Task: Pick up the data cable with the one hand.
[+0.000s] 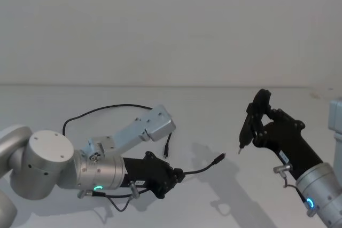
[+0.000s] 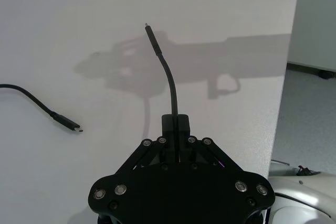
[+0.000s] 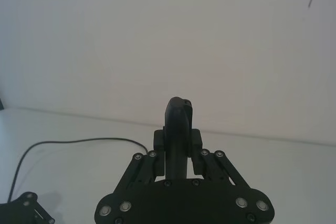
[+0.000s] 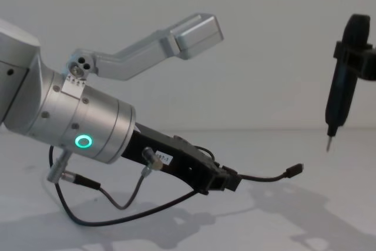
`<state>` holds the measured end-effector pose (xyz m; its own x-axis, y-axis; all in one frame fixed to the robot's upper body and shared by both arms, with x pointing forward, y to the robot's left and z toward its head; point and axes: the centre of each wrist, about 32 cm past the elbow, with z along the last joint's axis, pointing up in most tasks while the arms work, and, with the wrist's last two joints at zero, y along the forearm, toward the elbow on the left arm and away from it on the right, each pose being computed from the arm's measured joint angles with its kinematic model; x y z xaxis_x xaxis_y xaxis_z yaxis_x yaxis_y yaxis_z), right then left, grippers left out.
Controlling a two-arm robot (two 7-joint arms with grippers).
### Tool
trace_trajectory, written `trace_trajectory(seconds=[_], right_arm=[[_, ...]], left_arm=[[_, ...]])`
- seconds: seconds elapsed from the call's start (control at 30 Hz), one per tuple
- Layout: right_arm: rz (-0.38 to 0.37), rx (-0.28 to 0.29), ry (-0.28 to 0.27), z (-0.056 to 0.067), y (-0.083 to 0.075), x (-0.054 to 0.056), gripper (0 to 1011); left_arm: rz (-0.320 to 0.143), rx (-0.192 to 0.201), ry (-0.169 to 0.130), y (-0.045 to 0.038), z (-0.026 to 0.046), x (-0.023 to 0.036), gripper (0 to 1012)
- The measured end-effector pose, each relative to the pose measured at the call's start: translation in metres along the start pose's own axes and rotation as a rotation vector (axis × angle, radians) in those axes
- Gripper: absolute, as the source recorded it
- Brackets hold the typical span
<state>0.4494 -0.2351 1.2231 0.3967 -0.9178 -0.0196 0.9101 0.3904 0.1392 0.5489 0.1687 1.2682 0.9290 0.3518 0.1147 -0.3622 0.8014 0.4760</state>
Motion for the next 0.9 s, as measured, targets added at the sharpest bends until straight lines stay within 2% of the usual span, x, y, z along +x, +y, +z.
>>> trace_trajectory(seconds=[0.4,0.9], right_arm=[[0.017,0.035,-0.009,0.014,0.012,0.008,279],[0.012,0.010,0.013,0.010,0.026,0.017,279]], left_arm=[[-0.006,-0.018,-0.034,0.0058,0.0019,0.0019,43],[-0.009,-0.025,-0.050,0.0085,0.0027,0.0027,43]])
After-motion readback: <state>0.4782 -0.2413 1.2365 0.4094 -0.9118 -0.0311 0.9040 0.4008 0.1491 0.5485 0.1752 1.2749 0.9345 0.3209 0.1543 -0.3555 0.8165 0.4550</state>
